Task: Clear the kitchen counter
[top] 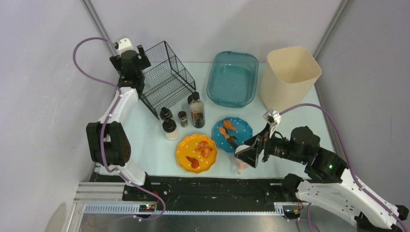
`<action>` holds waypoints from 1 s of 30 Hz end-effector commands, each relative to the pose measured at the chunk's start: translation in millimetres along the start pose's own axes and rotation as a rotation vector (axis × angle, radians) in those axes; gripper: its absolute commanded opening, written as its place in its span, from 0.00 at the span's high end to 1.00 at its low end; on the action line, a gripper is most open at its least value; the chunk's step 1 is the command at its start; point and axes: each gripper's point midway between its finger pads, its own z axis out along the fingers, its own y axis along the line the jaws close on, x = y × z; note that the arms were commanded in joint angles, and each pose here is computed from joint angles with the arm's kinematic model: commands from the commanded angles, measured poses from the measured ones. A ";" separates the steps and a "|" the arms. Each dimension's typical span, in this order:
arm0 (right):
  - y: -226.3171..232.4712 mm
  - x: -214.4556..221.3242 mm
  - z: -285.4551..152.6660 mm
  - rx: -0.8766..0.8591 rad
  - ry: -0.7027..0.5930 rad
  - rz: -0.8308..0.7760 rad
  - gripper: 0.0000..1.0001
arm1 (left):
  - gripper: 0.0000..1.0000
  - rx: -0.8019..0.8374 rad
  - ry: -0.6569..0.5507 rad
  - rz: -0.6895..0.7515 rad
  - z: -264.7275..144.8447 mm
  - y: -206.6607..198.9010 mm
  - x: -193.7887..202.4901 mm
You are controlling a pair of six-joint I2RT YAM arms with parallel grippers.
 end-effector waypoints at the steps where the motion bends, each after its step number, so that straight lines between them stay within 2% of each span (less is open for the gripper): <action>1: -0.8 -5.1 -1.9 0.016 -0.030 0.006 0.02 | 0.00 0.073 -0.124 -0.088 -34.0 -7.6 -56.6; 7: -9.2 -2.7 -0.1 0.058 -0.022 0.007 0.02 | 0.00 0.144 -0.113 -0.079 -77.4 -30.3 -62.3; 18: -27.6 4.9 -7.8 0.158 -0.014 0.027 0.02 | 0.00 0.409 -0.038 -0.250 -170.9 -80.9 -52.1; 25: -35.5 14.9 -21.8 0.205 -0.001 0.047 0.00 | 0.00 0.580 0.035 -0.222 -233.2 -117.0 -25.0; 30: -40.7 18.6 -30.5 0.237 -0.007 0.061 0.01 | 0.00 0.636 0.085 -0.138 -263.6 -137.7 -0.8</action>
